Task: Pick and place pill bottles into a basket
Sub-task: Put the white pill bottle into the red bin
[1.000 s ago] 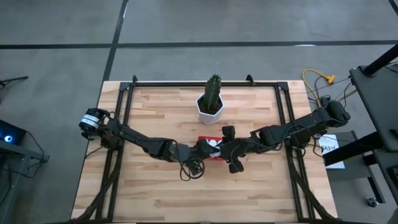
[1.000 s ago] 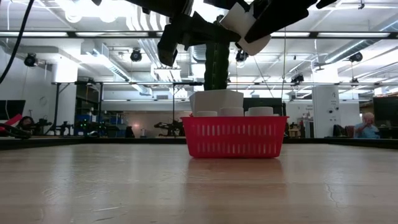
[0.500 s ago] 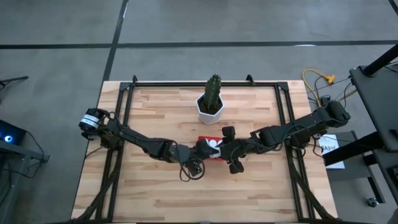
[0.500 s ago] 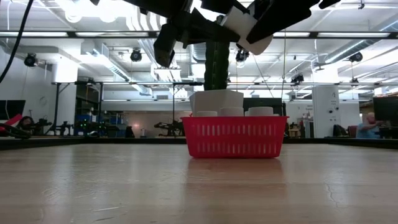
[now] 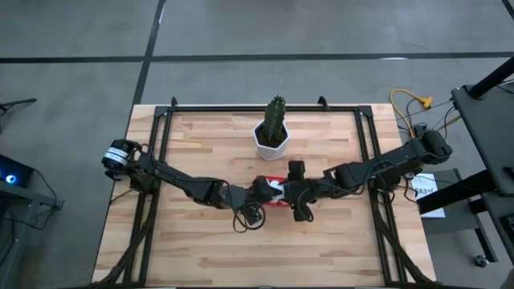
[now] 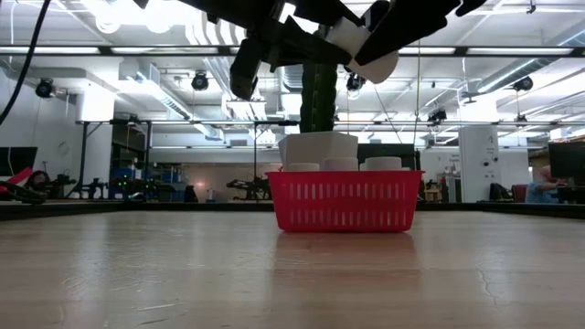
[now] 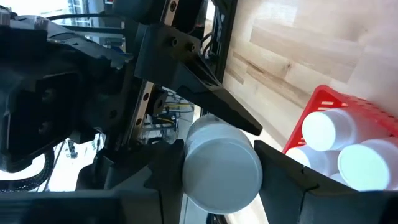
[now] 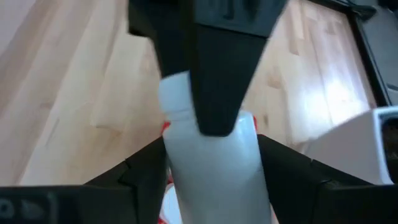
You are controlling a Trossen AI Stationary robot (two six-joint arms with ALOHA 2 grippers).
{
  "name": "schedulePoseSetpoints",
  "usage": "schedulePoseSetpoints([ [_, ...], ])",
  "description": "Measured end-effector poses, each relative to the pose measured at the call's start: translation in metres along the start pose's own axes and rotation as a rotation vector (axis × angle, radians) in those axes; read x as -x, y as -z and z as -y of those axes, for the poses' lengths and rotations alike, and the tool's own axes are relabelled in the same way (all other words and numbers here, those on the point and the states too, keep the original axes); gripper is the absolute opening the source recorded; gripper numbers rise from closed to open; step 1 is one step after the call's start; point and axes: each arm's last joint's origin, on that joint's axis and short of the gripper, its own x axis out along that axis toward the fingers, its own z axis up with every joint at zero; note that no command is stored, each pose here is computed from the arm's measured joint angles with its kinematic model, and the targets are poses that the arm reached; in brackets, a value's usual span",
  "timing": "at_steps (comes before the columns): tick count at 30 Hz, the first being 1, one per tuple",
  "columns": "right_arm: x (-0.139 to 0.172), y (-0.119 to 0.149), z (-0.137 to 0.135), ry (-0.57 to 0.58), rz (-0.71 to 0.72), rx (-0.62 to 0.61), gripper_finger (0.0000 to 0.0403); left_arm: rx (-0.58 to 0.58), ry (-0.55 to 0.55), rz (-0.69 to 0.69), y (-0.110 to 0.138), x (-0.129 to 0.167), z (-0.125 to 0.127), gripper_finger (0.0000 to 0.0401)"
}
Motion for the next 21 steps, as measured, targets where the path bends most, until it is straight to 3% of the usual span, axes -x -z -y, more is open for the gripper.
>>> schedulePoseSetpoints([
  [12, -0.0001, -0.0005, 0.0003, 0.005, 0.005, -0.018, 0.0299, -0.001, 0.001, -0.005, 0.0000, 0.0001, 0.0002, 0.0146],
  [21, 0.0001, -0.0002, -0.0028, -0.095, -0.001, -0.047, 0.0325, -0.018, 0.034, -0.027, 0.0008, 0.0004, 0.0037, 0.0147],
])
